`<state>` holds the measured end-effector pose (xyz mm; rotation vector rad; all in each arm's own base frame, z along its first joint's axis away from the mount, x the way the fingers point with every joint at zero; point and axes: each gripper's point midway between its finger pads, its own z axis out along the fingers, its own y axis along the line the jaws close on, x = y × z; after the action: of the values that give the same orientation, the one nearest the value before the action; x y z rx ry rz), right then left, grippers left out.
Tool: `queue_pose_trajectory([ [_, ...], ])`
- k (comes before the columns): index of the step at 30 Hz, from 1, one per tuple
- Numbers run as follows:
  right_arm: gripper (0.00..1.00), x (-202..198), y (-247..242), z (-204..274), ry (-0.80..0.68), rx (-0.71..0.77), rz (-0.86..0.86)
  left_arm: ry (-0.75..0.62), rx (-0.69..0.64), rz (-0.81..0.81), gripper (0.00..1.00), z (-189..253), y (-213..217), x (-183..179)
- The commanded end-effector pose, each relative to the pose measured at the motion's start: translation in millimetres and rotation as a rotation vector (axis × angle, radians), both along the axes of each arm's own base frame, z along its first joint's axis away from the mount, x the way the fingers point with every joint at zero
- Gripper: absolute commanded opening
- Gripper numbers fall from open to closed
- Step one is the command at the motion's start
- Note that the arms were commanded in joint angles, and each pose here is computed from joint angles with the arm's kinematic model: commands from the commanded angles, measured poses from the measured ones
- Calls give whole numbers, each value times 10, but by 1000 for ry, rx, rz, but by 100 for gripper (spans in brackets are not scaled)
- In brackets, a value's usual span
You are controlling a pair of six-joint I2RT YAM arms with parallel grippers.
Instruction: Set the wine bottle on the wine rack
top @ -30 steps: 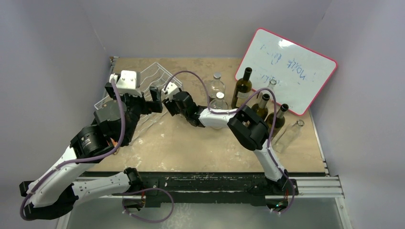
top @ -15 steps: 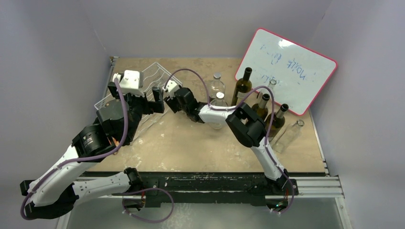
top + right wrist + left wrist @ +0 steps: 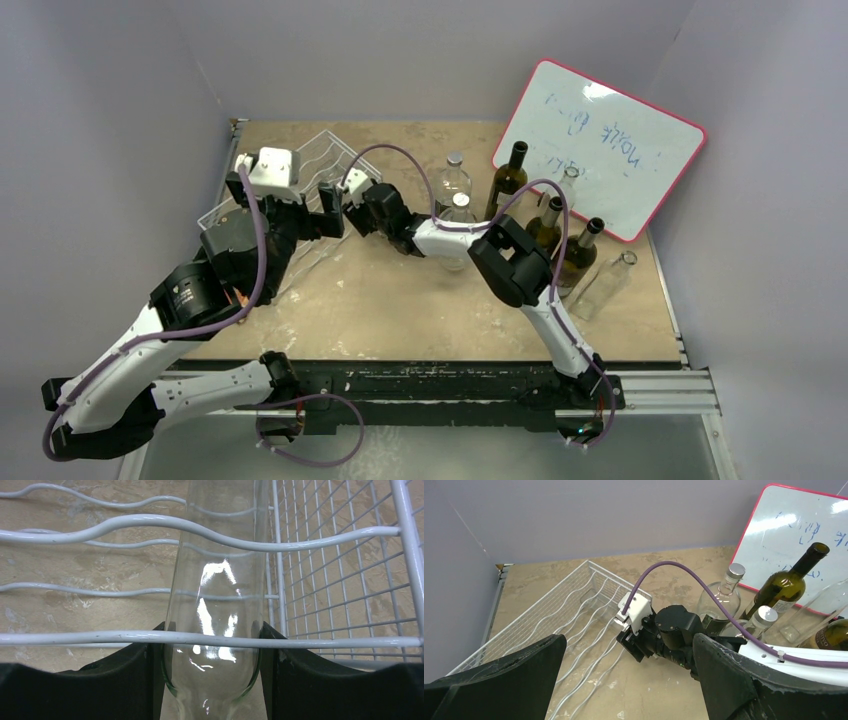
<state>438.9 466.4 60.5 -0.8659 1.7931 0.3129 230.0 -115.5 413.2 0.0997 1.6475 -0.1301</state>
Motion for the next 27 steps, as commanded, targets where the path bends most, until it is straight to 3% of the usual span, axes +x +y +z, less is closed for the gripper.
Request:
queue_pose_trajectory([
  [1,62,163,99,671,-125,135,-22,-27,-65,-15,100,151,11,-40],
  [6,76,152,23,805,-153,146,-35,-30,-75,-26,100,159,8,-56],
  [11,81,152,-16,860,-157,142,-44,-29,-75,-27,100,155,6,-58],
  [27,82,-206,-259,1438,-161,182,17,-41,-73,-22,100,246,53,-74],
])
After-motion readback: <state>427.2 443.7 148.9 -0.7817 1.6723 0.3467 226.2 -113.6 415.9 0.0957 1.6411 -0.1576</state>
